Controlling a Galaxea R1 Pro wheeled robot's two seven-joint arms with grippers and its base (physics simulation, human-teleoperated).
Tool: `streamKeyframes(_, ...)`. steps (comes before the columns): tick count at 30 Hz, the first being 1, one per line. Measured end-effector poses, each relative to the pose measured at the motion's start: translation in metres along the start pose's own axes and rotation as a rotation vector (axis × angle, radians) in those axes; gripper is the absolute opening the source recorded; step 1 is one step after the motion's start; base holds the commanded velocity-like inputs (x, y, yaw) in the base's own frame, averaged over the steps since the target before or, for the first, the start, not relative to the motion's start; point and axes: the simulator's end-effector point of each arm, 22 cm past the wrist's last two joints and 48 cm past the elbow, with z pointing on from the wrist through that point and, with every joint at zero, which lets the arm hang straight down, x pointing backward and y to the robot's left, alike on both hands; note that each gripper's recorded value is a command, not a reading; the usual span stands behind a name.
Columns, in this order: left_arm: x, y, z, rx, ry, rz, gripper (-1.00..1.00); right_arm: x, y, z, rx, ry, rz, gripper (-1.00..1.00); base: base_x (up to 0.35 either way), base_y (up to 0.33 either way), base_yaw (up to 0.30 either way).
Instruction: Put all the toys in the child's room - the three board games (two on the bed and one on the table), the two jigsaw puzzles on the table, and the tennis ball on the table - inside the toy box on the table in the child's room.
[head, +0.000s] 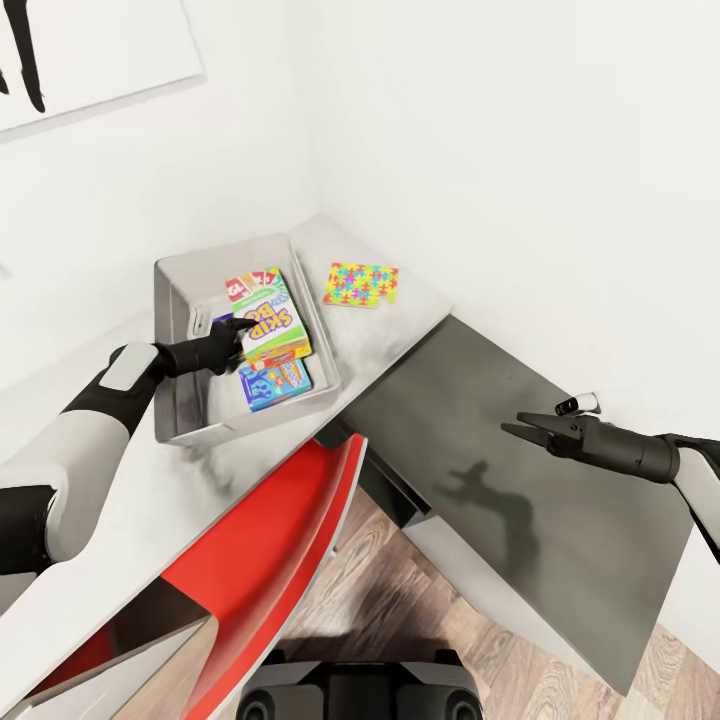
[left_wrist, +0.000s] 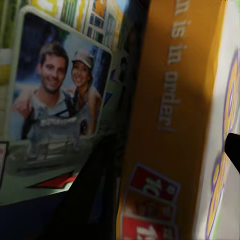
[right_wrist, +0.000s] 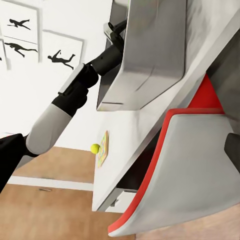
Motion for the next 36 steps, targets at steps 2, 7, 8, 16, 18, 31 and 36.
streamKeyframes(2, 0.0, 0.0, 0.0, -0.001, 0.0, 0.002, 1.0, 0.0, 0.0, 0.0, 0.0, 0.0, 0.0, 1.0, 0.0, 0.0, 0.0)
streamKeyframes(7, 0.0, 0.001, 0.0, -0.004, 0.001, 0.004, 1.0, 0.0, 0.0, 0.0, 0.0, 0.0, 0.0, 1.0, 0.0, 0.0, 0.0)
streamKeyframes(8, 0.0, 0.001, 0.0, -0.005, 0.002, 0.007, 1.0, 0.0, 0.0, 0.0, 0.0, 0.0, 0.0, 1.0, 0.0, 0.0, 0.0)
streamKeyframes(16, 0.002, 0.001, 0.0, -0.009, 0.011, 0.017, 1.0, 0.0, 0.0, 0.0, -0.001, 0.0, 0.001, 1.0, 0.0, 0.0, 0.0)
streamKeyframes(18, 0.002, 0.001, -0.001, -0.008, 0.012, 0.017, 1.0, 0.0, 0.0, 0.001, -0.001, 0.0, 0.001, 1.0, 0.0, 0.0, 0.0)
streamKeyframes(31, 0.001, 0.001, -0.012, -0.129, 0.05, 0.094, 1.0, 0.0, 0.0, 0.002, -0.006, -0.001, 0.003, 1.0, 0.0, 0.0, 0.0)
streamKeyframes(36, -0.004, -0.014, -0.022, -0.117, 0.033, 0.095, 1.0, 0.001, 0.001, 0.004, -0.013, -0.003, 0.005, 1.0, 0.0, 0.0, 0.0)
